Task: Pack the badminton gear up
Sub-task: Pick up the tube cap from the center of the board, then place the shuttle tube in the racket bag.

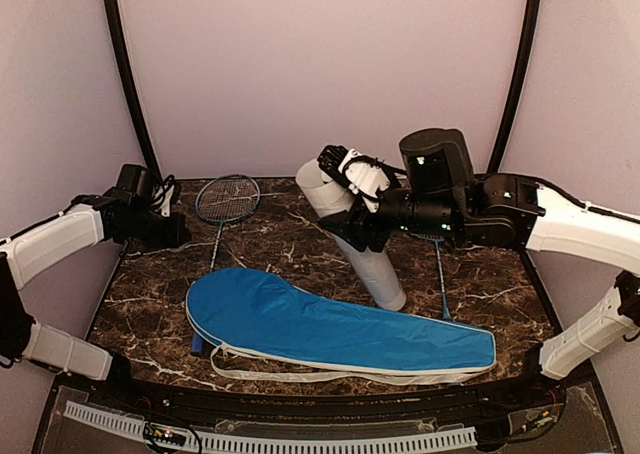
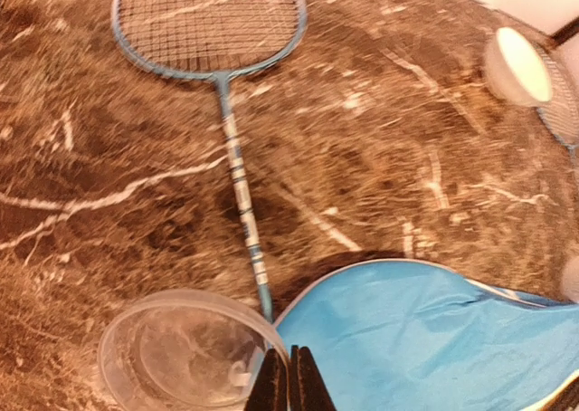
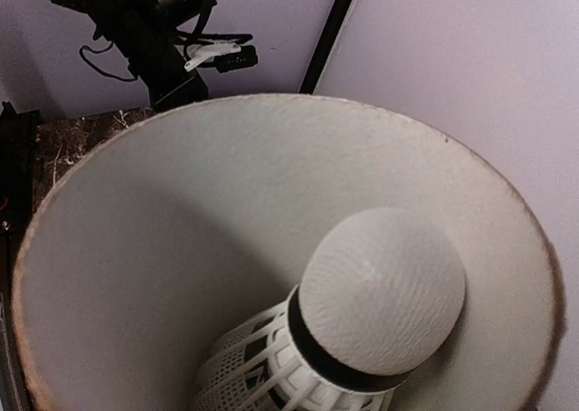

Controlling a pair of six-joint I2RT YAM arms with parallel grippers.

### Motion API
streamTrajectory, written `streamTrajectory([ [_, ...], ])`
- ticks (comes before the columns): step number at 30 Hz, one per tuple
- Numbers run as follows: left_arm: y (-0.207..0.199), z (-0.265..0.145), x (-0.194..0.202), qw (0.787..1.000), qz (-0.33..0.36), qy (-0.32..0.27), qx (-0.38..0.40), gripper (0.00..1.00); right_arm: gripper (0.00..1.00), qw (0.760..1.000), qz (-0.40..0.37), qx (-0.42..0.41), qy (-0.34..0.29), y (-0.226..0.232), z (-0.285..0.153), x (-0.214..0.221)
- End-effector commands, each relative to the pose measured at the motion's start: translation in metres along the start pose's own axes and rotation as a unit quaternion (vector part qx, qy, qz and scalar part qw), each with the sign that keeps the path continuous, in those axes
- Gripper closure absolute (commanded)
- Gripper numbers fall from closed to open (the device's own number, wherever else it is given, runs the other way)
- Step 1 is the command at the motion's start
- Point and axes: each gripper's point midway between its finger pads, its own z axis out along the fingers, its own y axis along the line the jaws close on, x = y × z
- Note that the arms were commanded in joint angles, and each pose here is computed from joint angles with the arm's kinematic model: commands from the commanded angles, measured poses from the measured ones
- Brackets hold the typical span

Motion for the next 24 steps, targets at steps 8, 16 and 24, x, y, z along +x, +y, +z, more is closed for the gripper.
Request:
streamTrajectory([
  [8,-0.178,-0.141,-0.04,0.932,0.109,-0.072,0.339,1.0,0.42,0.999,0.006,-0.047,-0.01,0.034,0.035,0.008],
  [16,-0.174,-0.14,-0.031,0.936,0.126,-0.084,0.317,1.0,0.41,0.995,-0.025,-0.091,0.039,0.066,0.065,0.031],
  [24,-0.149,-0.101,-0.012,0.954,0.102,-0.085,0.267,1.0,0.38,0.976,-0.152,-0.08,0.133,0.11,0.088,0.071],
])
